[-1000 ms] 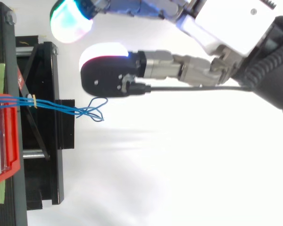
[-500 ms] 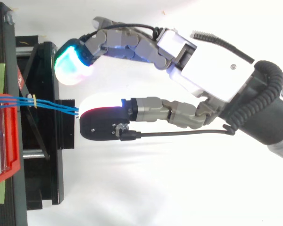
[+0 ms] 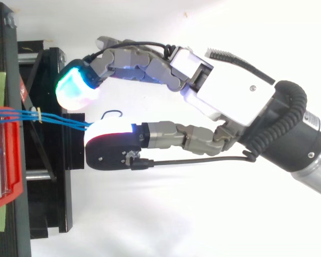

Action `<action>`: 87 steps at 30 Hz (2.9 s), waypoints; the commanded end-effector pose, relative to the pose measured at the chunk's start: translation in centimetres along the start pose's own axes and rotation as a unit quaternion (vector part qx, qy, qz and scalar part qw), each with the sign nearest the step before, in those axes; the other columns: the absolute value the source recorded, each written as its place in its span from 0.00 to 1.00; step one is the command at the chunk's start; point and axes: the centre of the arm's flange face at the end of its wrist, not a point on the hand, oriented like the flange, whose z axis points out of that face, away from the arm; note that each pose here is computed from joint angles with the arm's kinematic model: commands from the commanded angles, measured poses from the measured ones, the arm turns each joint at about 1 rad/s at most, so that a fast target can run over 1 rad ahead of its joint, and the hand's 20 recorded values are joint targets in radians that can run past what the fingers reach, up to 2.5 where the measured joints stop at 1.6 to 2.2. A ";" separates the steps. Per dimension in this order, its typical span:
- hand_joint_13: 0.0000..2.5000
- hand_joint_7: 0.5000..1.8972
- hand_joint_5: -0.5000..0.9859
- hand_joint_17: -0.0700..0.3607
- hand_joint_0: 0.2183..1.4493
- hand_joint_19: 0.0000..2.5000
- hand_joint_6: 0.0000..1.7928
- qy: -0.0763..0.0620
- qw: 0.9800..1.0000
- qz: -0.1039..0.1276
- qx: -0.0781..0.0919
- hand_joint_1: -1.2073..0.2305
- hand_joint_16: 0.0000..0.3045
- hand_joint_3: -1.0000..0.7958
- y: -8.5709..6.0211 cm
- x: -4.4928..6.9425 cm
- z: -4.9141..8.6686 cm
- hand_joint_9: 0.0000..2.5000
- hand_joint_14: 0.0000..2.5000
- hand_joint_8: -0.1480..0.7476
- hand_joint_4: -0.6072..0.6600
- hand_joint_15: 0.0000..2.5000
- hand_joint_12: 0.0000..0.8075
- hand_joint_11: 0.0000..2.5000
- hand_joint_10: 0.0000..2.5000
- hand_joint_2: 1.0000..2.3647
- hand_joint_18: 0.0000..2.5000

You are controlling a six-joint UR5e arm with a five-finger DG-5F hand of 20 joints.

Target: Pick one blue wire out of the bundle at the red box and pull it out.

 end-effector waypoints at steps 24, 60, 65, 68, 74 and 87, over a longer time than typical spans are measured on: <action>0.12 0.23 0.24 0.44 0.29 0.05 0.28 0.004 0.999 0.029 -0.026 0.44 0.18 0.28 -1.3 1.3 1.6 0.23 0.00 0.54 0.83 0.04 0.48 0.04 0.00 0.00 0.05; 0.13 0.35 0.25 0.44 0.30 0.06 0.28 0.024 0.998 0.046 -0.037 0.38 0.17 0.30 -2.2 1.8 2.8 0.23 0.00 0.54 0.83 0.04 0.48 0.04 0.00 0.00 0.08; 0.13 0.35 0.26 0.44 0.30 0.06 0.28 0.023 0.998 0.040 -0.040 0.39 0.17 0.30 -2.1 1.8 2.9 0.23 0.00 0.54 0.83 0.04 0.48 0.04 0.00 0.00 0.08; 0.13 0.35 0.26 0.44 0.30 0.06 0.28 0.018 0.998 0.040 -0.049 0.39 0.17 0.30 -1.1 1.9 3.5 0.23 0.00 0.54 0.84 0.04 0.48 0.04 0.00 0.00 0.08; 0.14 0.35 0.26 0.44 0.30 0.06 0.28 0.012 0.998 0.042 -0.055 0.39 0.17 0.30 -1.4 1.8 3.8 0.23 0.00 0.54 0.84 0.04 0.48 0.04 0.00 0.00 0.08; 0.15 0.49 0.27 0.43 0.32 0.06 0.29 0.017 0.998 0.042 -0.042 0.36 0.17 0.32 -2.2 1.6 3.6 0.24 0.00 0.54 0.78 0.04 0.48 0.05 0.00 0.00 0.10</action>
